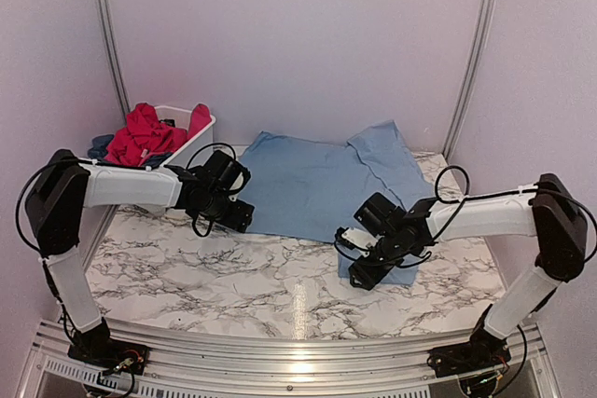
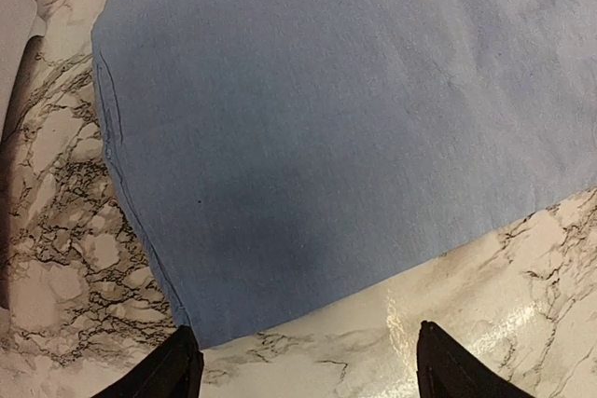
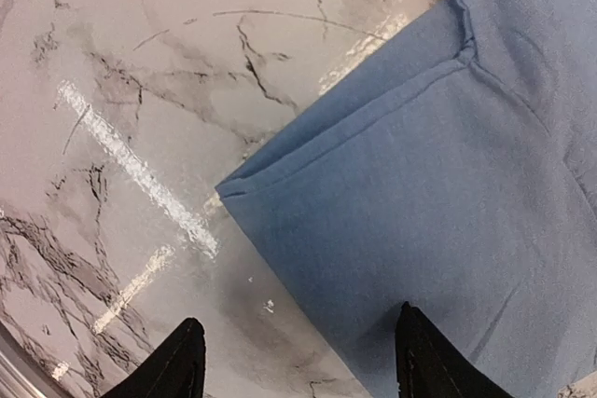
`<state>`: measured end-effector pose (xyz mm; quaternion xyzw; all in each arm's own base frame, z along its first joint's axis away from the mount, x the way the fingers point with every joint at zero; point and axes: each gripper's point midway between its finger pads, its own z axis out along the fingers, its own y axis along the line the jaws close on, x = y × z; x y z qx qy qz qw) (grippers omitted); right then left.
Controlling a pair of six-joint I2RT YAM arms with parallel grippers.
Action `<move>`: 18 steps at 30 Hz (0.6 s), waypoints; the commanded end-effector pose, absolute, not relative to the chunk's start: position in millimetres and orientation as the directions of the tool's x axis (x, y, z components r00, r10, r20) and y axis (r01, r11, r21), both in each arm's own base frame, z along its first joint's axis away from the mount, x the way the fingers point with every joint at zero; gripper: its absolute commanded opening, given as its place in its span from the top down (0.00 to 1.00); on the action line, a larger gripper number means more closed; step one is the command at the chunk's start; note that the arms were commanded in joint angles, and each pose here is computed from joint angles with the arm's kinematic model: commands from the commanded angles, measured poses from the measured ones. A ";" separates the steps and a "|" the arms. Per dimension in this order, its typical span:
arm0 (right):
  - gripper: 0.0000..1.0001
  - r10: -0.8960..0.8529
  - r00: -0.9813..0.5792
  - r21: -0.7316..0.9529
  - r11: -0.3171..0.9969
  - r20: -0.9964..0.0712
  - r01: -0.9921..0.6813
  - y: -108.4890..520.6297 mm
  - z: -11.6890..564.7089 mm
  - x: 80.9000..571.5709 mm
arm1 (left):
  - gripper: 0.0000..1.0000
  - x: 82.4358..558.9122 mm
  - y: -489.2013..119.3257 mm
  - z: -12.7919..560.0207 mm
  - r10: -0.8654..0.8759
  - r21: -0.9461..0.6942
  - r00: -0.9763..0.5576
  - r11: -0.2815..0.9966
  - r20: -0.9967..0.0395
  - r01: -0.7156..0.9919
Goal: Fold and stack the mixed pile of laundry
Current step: Adjust the flattened shirt at the center of the board.
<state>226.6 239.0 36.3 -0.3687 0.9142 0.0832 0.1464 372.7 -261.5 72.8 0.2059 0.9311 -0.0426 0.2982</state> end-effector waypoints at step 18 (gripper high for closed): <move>1.00 -0.745 -0.511 -0.223 0.635 -0.429 -0.739 286.7 153.0 232.4 | 0.25 373.7 -232.8 62.6 0.331 0.084 -0.777 0.936 -0.536 0.341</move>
